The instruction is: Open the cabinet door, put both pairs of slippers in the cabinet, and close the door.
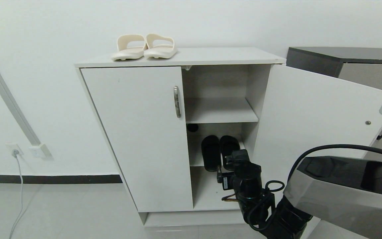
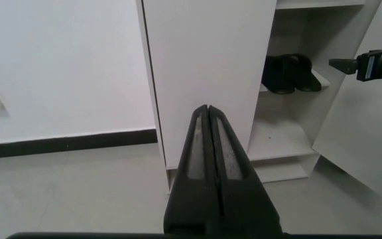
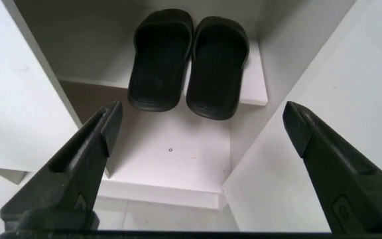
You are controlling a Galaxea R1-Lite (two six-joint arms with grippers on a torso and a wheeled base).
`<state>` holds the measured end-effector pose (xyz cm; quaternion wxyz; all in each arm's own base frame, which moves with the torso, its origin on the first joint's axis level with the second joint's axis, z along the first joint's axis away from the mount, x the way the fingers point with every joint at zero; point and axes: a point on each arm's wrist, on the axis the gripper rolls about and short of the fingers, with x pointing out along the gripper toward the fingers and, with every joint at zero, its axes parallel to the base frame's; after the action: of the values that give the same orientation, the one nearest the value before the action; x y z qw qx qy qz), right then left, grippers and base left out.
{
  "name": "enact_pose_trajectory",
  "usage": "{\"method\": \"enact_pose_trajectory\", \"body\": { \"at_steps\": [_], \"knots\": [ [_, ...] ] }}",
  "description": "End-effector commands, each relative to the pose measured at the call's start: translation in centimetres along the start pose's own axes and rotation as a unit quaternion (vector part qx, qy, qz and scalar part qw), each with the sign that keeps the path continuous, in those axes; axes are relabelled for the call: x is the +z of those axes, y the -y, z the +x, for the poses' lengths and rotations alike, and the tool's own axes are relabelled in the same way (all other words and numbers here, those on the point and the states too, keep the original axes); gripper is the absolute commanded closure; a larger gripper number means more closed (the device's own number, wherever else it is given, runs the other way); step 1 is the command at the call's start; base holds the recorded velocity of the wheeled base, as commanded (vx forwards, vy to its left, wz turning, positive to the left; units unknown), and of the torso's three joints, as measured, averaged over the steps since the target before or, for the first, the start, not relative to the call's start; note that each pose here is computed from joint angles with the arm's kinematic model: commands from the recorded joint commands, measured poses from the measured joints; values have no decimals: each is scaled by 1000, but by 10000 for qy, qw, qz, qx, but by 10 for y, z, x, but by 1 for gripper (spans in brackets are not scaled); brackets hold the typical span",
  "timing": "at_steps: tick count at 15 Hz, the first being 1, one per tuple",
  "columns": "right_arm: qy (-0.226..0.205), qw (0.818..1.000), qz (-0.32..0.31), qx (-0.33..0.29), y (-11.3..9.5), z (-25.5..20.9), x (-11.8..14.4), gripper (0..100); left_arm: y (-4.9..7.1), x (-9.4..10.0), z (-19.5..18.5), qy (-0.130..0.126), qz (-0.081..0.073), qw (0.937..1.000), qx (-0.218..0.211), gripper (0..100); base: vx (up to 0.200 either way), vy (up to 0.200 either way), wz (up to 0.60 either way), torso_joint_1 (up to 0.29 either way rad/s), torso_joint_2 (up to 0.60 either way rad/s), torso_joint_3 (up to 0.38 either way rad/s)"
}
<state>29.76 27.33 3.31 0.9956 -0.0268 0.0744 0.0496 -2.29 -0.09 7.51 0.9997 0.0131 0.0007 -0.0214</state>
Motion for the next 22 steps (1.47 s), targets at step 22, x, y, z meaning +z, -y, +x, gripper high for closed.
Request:
{"method": "enact_pose_trajectory", "body": {
  "at_steps": [22],
  "knots": [
    [-73,9999,-120,35,-1,-3,-6,0,0,0,0,0,-115,9999,99,100,0,164,0,1,3,3]
  ]
}}
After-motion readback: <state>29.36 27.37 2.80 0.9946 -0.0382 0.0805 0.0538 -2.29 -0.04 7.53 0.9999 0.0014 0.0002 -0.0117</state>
